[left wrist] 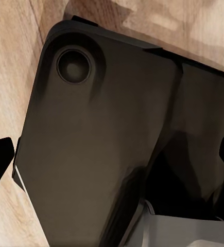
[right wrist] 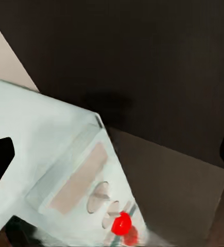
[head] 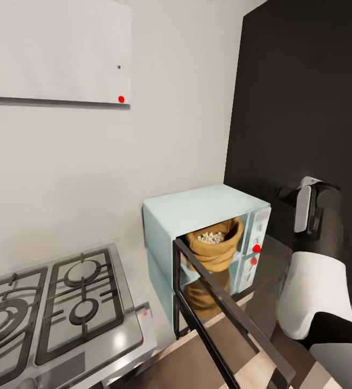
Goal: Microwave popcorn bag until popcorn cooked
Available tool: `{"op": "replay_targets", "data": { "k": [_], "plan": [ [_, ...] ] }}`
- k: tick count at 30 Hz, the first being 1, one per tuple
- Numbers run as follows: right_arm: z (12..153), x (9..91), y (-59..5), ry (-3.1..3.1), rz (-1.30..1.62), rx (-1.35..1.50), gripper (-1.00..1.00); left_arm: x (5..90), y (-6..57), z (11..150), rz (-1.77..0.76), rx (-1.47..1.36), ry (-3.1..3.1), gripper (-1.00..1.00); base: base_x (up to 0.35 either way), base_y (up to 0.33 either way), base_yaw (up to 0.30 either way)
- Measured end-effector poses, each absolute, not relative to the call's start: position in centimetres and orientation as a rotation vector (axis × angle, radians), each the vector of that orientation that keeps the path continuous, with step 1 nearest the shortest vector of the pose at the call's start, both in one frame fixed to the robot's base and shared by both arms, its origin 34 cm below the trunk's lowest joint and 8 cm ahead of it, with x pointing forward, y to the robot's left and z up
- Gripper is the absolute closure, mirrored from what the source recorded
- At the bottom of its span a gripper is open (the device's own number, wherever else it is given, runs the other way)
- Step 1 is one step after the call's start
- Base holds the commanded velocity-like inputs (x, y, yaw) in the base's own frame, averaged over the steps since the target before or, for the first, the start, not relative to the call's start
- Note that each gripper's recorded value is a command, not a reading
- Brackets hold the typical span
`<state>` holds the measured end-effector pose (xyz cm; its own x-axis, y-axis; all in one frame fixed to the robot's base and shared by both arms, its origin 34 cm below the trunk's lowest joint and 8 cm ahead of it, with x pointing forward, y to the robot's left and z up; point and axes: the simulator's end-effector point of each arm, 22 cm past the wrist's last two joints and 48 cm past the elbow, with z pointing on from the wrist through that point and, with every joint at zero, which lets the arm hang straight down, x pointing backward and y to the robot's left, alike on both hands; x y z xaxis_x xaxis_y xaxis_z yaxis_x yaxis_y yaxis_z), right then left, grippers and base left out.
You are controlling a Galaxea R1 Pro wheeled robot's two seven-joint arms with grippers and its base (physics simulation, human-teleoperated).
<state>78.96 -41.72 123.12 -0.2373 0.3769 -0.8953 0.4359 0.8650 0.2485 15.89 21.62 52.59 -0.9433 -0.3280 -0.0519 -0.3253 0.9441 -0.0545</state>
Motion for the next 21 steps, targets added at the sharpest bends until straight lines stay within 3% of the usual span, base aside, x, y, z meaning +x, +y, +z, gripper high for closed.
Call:
{"op": "replay_targets", "data": {
  "k": [3, 8, 21],
  "plan": [
    [117.2, 77.0, -45.3, 1.925, -0.107, 0.635, -1.00, 15.9, 21.6, 52.6, -0.070, -0.510, 3.038, -1.00, 0.000, 0.000, 0.000],
    [108.1, 74.4, -45.7, 2.096, -0.156, 0.477, -1.00, 15.9, 21.6, 52.6, -0.070, -0.510, 3.038, -1.00, 0.000, 0.000, 0.000],
    [102.0, 72.2, -39.1, 2.261, 0.081, -0.046, -1.00, 15.9, 21.6, 52.6, -0.070, -0.510, 3.038, -1.00, 0.000, 0.000, 0.000]
  ]
}}
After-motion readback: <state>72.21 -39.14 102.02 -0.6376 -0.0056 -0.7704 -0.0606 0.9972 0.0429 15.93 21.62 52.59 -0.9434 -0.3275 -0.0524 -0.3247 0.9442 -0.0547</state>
